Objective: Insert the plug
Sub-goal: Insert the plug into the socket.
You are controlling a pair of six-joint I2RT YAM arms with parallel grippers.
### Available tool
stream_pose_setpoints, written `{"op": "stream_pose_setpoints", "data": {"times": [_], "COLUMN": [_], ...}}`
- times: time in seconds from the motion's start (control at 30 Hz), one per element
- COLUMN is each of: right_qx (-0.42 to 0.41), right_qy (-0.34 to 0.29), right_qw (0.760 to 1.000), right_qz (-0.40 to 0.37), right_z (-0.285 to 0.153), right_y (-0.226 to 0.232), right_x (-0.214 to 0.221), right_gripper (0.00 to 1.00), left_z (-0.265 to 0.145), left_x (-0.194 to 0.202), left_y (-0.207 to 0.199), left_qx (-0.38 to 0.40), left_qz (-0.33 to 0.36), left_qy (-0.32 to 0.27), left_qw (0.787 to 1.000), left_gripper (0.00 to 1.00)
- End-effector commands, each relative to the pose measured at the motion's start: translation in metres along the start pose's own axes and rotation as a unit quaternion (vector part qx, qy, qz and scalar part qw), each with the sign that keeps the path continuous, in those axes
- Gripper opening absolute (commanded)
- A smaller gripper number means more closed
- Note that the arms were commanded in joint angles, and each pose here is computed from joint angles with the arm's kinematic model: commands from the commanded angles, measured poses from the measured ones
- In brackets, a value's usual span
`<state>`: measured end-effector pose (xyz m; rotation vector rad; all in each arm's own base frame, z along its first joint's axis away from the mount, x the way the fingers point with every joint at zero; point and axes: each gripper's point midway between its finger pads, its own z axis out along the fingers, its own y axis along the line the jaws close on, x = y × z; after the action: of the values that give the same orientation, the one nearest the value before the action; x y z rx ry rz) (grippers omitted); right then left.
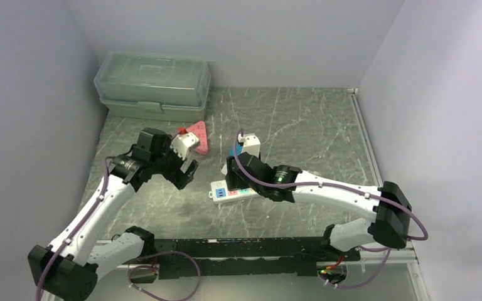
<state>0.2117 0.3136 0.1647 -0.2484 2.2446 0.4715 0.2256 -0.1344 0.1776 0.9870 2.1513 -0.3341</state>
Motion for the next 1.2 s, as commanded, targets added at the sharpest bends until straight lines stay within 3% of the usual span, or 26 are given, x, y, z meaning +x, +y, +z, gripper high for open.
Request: {"op": "stream_pose_setpoints", "data": {"times": [0.0, 0.13, 0.3, 0.53, 1.17], "right_qx": [0.004, 0.015, 0.020, 0.023, 0.033], "right_qy": [-0.022, -0.008, -0.001, 0.012, 0.018], "right_qw": [1.000, 1.000, 1.000, 1.000, 0.999], "right_qz": [0.016, 0.009, 0.005, -0.004, -0.009], "right_z": [0.005, 0.016, 0.022, 0.032, 0.045], "right_y": [0.009, 0.010, 0.011, 0.013, 0.010], "right_x": [-0.011, -0.001, 0.004, 0.013, 0.021], "right_gripper": [0.00, 0.00, 0.00, 0.00, 0.00], "left_z": [0.006, 0.015, 0.015, 0.020, 0.013], "left_x": [0.004, 0.000, -0.005, 0.017, 0.009], "left_y": [0.024, 0.050, 0.061, 0.060, 0.059], "left_qx": [-0.019, -0.036, -0.057, -0.060, -0.062], "left_qz": [-0.066, -0.088, -0.087, -0.093, -0.083], "left_qy": [0.017, 0.043, 0.013, 0.048, 0.035], "left_qw": [0.998, 0.995, 0.995, 0.993, 0.994], "left_gripper": [1.00, 1.00, 1.00, 1.00, 1.00]}}
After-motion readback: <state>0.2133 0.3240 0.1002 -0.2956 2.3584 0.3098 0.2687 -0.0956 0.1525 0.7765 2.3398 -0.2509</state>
